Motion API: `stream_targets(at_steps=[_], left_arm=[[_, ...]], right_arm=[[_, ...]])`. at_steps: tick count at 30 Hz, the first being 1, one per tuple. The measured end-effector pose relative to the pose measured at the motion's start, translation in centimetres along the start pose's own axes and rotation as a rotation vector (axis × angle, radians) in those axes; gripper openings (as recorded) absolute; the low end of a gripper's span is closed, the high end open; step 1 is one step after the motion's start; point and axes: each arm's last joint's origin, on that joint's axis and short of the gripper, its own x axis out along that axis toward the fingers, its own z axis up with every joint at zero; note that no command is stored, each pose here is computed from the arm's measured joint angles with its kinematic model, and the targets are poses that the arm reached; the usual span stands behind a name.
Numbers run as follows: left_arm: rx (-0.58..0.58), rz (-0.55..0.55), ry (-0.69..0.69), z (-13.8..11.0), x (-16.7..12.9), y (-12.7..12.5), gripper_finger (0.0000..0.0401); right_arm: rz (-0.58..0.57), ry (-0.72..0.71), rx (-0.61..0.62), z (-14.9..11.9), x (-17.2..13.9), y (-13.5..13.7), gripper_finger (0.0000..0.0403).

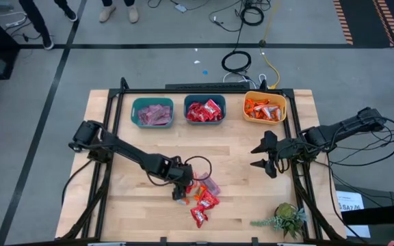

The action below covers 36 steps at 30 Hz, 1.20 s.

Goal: Sort candy
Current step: Put the red candy into the blue bin

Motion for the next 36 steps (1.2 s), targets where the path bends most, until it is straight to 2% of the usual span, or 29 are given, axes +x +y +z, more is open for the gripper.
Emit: stream_targets(at_steps=[10,13,17,27,29,36], left_arm=[[0.002,0.009,0.029,-0.3,1.6,0.0,0.0301],[0.002,0.009,0.032,-0.3,1.6,0.0,0.0289],[-0.006,-0.015,0.044,-0.3,1.6,-0.1,0.0243],[-0.007,-0.053,0.053,-0.3,1.2,-0.2,0.0056],[-0.007,-0.058,0.043,-0.2,0.8,-0.2,0.004],[-0.013,-0.04,0.029,-0.1,-1.7,0.3,0.0025]], right_arm=[[0.0,0.0,-0.001,0.0,0.0,0.0,0.0254],[0.0,0.0,-0.003,0.0,0.0,0.0,0.0254],[-0.001,0.0,-0.004,0.0,0.0,0.0,0.0254],[-0.001,0.0,-0.011,0.0,0.0,0.0,0.0254],[-0.001,0.0,-0.015,0.0,0.0,0.0,0.0254],[-0.001,0.0,-0.029,0.0,0.0,0.0,0.0254]])
